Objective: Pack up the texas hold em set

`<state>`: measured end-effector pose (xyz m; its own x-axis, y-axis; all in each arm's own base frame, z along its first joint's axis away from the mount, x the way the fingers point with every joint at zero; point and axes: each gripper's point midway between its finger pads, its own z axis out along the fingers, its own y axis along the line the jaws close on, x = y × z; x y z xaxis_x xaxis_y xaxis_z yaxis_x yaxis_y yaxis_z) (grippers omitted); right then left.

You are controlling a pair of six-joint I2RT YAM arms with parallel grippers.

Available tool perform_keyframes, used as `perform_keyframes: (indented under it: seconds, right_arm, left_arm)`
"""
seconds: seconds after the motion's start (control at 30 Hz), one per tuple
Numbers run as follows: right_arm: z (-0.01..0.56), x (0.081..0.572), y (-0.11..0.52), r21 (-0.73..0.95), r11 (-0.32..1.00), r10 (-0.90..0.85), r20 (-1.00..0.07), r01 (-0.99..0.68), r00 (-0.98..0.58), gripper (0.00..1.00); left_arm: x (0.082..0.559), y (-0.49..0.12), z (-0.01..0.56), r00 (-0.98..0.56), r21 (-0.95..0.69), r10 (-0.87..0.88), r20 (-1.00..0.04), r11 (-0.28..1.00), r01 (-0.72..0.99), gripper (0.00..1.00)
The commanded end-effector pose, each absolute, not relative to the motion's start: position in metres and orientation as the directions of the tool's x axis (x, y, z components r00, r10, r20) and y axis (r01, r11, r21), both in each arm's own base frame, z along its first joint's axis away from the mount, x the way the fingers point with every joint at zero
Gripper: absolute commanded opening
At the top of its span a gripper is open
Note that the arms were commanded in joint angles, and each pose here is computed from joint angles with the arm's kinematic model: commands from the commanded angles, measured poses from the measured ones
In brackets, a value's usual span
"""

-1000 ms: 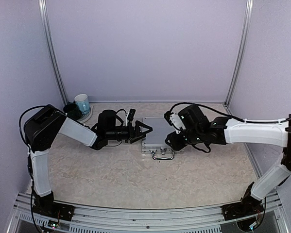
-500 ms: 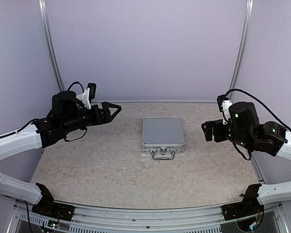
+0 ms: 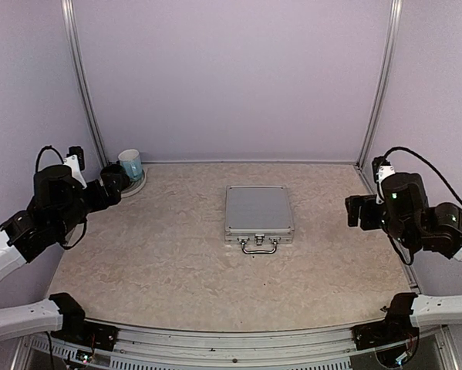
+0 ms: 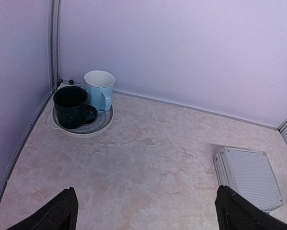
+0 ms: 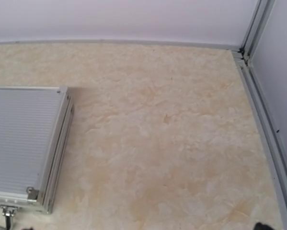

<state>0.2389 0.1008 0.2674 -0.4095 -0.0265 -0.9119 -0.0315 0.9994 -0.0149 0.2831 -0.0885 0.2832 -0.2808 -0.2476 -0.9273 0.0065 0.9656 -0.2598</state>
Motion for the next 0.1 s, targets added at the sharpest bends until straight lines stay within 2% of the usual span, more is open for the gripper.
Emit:
perform_keyframes:
  seconds: [0.0,0.07]
  right_arm:
    - [0.2713,0.2368,0.0884,-0.008,1.0,-0.002,-0.921,0.014,-0.39,0.99]
    - [0.2753,0.2354,0.0895,0.004,1.0,0.003,-0.925,-0.002,-0.379,0.99]
  left_arm:
    - [0.2859,-0.0775,0.2773,-0.297,-0.224,-0.22,-0.929,0.974,-0.022,0.99]
    - [0.2862,-0.0799,0.2772,-0.299,-0.224,-0.216,-0.929,0.975,-0.009,0.99]
